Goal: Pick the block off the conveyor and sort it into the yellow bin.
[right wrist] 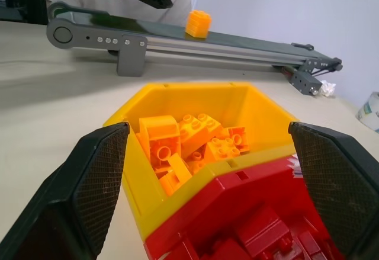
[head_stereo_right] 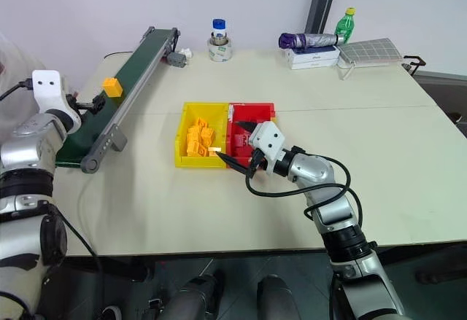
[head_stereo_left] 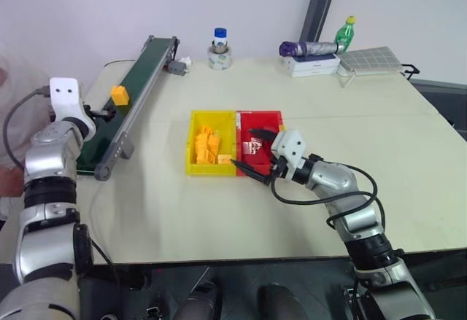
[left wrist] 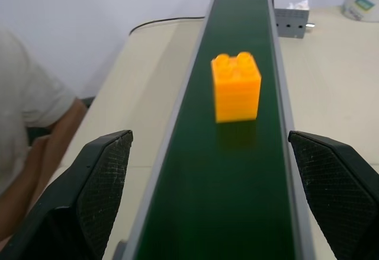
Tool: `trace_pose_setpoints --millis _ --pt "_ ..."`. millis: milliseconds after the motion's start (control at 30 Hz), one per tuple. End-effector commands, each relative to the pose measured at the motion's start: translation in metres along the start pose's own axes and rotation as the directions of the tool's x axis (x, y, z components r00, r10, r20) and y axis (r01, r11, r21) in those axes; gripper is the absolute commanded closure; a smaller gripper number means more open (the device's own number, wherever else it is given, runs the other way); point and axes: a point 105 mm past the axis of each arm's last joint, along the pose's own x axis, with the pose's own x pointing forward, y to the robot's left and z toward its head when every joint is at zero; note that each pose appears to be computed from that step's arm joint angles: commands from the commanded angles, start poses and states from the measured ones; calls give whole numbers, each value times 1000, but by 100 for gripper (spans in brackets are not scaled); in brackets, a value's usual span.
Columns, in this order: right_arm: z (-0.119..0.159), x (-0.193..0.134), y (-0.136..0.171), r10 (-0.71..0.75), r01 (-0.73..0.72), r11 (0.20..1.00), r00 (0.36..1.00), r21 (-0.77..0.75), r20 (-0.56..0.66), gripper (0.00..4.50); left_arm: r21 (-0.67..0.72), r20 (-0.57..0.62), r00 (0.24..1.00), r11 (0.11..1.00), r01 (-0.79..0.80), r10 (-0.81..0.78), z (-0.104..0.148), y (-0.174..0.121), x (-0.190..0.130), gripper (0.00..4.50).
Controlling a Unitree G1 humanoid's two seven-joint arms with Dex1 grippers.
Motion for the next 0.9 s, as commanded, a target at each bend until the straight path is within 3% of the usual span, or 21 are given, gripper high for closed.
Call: trace_pose_setpoints --millis 33,533,633,800,900 --pt "15 0 0 -4 5 999 999 -34 45 0 32 36 999 999 28 -29 13 0 2 6" --pt "14 0 2 -7 8 1000 999 -26 44 0 25 6 1000 1000 2 -2 -3 0 4 6" --pt "13 0 2 -7 8 1000 999 -27 42 0 3 -6 1000 1000 -6 6 -7 0 4 80" --pt "13 -1 0 -10 11 999 999 -34 39 0 -29 -18 1000 999 -16 16 -12 1 2 316" --pt "13 -2 -1 -12 13 999 999 -37 37 0 -58 92 996 998 15 -9 11 -9 1 318"
